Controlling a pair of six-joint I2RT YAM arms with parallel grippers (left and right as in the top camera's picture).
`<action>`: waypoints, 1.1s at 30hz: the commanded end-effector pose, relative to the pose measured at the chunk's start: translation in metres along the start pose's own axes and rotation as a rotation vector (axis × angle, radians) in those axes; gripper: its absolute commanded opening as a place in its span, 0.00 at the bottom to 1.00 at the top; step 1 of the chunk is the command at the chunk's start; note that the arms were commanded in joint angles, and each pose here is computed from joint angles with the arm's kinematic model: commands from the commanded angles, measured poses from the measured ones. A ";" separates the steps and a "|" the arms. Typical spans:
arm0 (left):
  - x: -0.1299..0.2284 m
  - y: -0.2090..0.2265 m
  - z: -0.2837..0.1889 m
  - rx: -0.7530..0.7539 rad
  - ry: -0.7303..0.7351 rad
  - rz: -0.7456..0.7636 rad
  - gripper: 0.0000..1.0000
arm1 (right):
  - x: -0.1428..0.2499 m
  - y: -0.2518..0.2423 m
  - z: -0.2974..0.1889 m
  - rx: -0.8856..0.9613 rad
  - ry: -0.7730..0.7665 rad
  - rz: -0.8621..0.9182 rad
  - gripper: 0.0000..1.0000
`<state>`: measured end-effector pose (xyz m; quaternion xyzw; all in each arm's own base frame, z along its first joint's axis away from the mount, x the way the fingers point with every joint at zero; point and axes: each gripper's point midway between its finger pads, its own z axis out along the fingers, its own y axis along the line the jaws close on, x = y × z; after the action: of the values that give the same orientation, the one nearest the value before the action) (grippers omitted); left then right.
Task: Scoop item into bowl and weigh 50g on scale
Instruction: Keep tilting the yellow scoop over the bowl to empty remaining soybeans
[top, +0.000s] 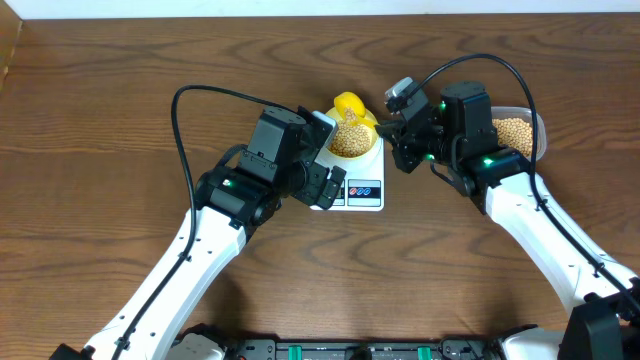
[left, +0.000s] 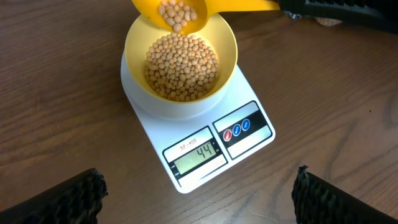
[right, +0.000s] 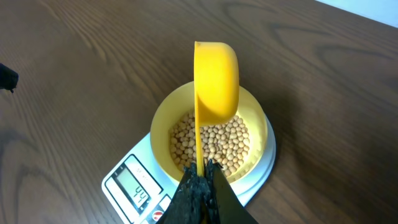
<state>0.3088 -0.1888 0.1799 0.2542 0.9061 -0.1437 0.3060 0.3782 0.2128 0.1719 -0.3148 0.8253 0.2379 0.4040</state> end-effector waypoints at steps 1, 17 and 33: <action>-0.002 0.004 -0.002 -0.016 -0.007 0.008 0.98 | -0.001 0.004 0.002 -0.009 0.006 -0.037 0.01; -0.002 0.004 -0.002 -0.015 -0.007 0.008 0.98 | 0.004 -0.003 0.002 0.030 0.029 -0.045 0.01; -0.002 0.004 -0.001 -0.015 -0.006 0.008 0.98 | 0.005 -0.004 0.002 0.039 0.031 -0.041 0.01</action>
<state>0.3088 -0.1888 0.1799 0.2542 0.9061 -0.1437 0.3060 0.3786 0.2068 0.1648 -0.3202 0.8329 0.2115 0.3989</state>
